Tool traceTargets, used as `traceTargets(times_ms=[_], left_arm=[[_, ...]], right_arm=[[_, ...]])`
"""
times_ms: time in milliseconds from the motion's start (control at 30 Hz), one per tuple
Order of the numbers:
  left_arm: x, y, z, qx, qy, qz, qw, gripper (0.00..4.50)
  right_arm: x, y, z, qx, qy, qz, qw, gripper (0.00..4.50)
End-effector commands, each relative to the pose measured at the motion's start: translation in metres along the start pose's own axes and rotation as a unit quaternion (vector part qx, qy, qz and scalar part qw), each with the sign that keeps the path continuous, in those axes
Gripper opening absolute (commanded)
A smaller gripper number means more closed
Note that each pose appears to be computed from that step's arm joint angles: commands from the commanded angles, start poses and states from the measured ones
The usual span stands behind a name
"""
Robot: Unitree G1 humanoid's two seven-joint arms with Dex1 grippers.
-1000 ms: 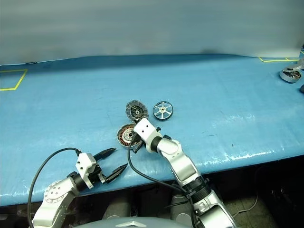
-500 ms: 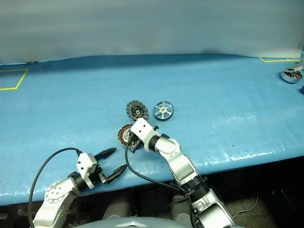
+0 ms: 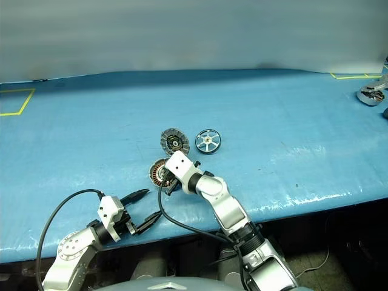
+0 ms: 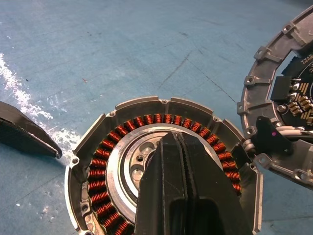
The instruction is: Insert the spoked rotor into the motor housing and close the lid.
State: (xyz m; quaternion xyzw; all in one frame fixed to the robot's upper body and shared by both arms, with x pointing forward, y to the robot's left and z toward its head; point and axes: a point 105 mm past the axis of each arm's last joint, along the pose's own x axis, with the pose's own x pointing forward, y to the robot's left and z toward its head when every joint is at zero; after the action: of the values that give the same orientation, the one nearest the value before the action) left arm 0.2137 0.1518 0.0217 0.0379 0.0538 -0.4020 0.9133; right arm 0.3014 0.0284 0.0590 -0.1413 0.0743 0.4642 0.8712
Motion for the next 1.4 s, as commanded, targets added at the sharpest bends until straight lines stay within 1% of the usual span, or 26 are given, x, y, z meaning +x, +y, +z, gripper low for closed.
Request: traceTargets(times_ms=[33,167,267,433,533,600,767,900,1100,1233,1267,1367,1400], left_arm=[[0.003,-0.002,0.007,0.009,-0.014,-0.007,1.000,4.45],[0.004,-0.003,0.007,0.009,-0.014,-0.009,1.000,4.45],[0.004,-0.003,0.007,0.008,-0.015,-0.010,1.000,4.45],[0.005,-0.004,0.006,0.006,-0.014,-0.010,1.000,4.45],[0.005,-0.004,0.006,0.006,-0.014,-0.009,1.000,4.45],[0.005,-0.003,0.006,0.007,-0.015,-0.008,1.000,4.45],[0.005,-0.004,0.006,0.007,-0.015,-0.009,1.000,4.45],[0.005,-0.005,0.005,0.005,-0.015,-0.009,1.000,4.45],[0.004,-0.005,0.005,0.004,-0.015,-0.008,1.000,4.45],[0.004,-0.006,0.004,0.004,-0.015,-0.008,1.000,4.45],[0.004,-0.006,0.004,0.004,-0.015,-0.008,1.000,4.45],[0.004,-0.006,0.005,0.004,-0.015,-0.009,1.000,4.45],[0.004,-0.006,0.005,0.004,-0.015,-0.009,1.000,4.45]], right_arm=[[-0.002,0.004,-0.021,0.005,0.048,-0.001,0.999,0.04],[-0.002,-0.001,-0.022,-0.001,0.058,-0.017,0.998,0.04],[-0.005,-0.006,-0.020,-0.040,0.068,-0.023,0.997,0.04],[-0.010,-0.006,-0.011,-0.108,0.077,-0.010,0.991,0.04],[-0.011,-0.002,-0.005,-0.110,0.070,0.005,0.991,0.04],[-0.011,0.002,-0.007,-0.106,0.074,0.016,0.991,0.04],[-0.010,-0.002,-0.015,-0.101,0.089,0.000,0.991,0.04],[-0.011,-0.010,-0.019,-0.127,0.105,-0.019,0.986,0.04],[-0.012,-0.008,-0.019,-0.135,0.104,-0.013,0.985,0.04],[-0.014,-0.008,-0.006,-0.114,0.070,-0.020,0.991,0.04],[-0.015,-0.010,0.002,-0.103,0.049,-0.027,0.993,0.04],[-0.023,-0.019,0.036,-0.078,-0.043,-0.066,0.994,0.04],[-0.027,-0.024,0.043,-0.070,-0.058,-0.078,0.993,0.04]])
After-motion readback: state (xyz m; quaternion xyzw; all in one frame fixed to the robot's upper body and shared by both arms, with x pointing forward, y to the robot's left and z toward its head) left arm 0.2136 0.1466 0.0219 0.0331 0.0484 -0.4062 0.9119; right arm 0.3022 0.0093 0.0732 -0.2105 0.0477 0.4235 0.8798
